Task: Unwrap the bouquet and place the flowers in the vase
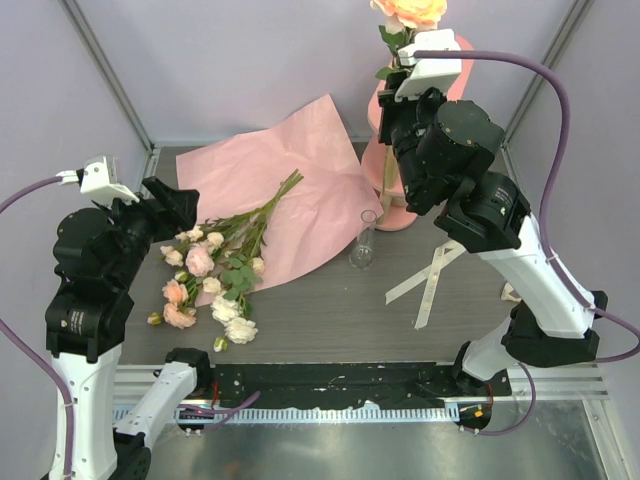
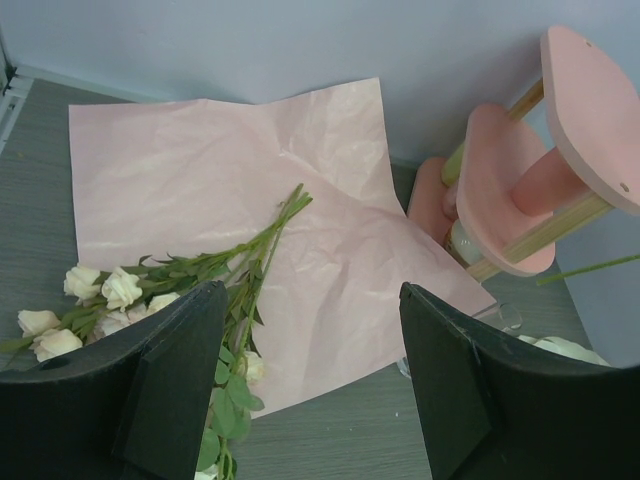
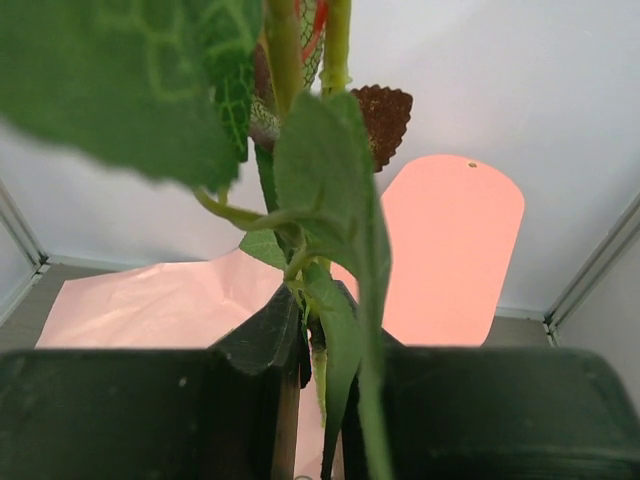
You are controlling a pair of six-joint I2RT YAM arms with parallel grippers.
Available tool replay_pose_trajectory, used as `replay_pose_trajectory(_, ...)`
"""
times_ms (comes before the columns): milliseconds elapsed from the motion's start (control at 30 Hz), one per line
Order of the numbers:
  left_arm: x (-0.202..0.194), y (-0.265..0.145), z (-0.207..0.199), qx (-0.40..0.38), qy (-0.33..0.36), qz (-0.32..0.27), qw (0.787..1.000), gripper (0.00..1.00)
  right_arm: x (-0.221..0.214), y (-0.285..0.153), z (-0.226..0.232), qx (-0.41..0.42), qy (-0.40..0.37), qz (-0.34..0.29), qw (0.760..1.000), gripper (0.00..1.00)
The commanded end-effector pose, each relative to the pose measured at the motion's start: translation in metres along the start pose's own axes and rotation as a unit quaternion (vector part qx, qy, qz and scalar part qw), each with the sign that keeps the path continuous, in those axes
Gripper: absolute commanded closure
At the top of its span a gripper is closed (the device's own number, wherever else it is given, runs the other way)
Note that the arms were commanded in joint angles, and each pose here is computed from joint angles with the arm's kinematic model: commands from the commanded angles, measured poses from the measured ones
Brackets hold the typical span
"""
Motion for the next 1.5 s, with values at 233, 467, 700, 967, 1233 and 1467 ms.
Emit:
replay_pose_trajectory(233,0.008,0.001,-0.005,-0.017,0.001,-0.02,1.0,0.27,0.009,-0.007,-0.002,0.029,0.054,0.002,0.998,0.99)
replay_pose_trajectory(467,0.013,-0.005,-0.003,-0.007,0.015,-0.027,0.999,0.26,0.0,-0.009,0.001,0.037,0.053,0.015,0.998,0.99)
replay_pose_trajectory(700,0.01,-0.003,-0.003,-0.009,0.015,-0.02,1.0,0.26,-0.011,-0.009,0.004,0.04,0.053,0.027,0.997,0.99)
replay_pose_trajectory(967,0.007,-0.001,-0.004,-0.014,0.014,-0.012,1.0,0.24,-0.041,-0.005,0.007,0.044,0.058,0.04,0.997,0.99)
replay_pose_trajectory(1233,-0.003,0.009,-0.008,-0.036,0.014,0.027,0.999,0.0,-0.077,0.006,0.001,0.041,0.088,0.051,0.994,0.99)
replay_pose_trajectory(1467,-0.006,0.012,-0.008,-0.042,0.013,0.034,0.998,0.0,-0.113,0.013,-0.002,0.042,0.096,0.065,0.992,0.99)
Point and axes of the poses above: each gripper's point midway between its finger pads, its own y axis out along the fingers, its own z axis along the line the jaws close on, x = y × z, the point moved 7 cm from there along -y, back along the fingers, and after that the axes turned 2 degrees about -y, right-handed, at the moved point
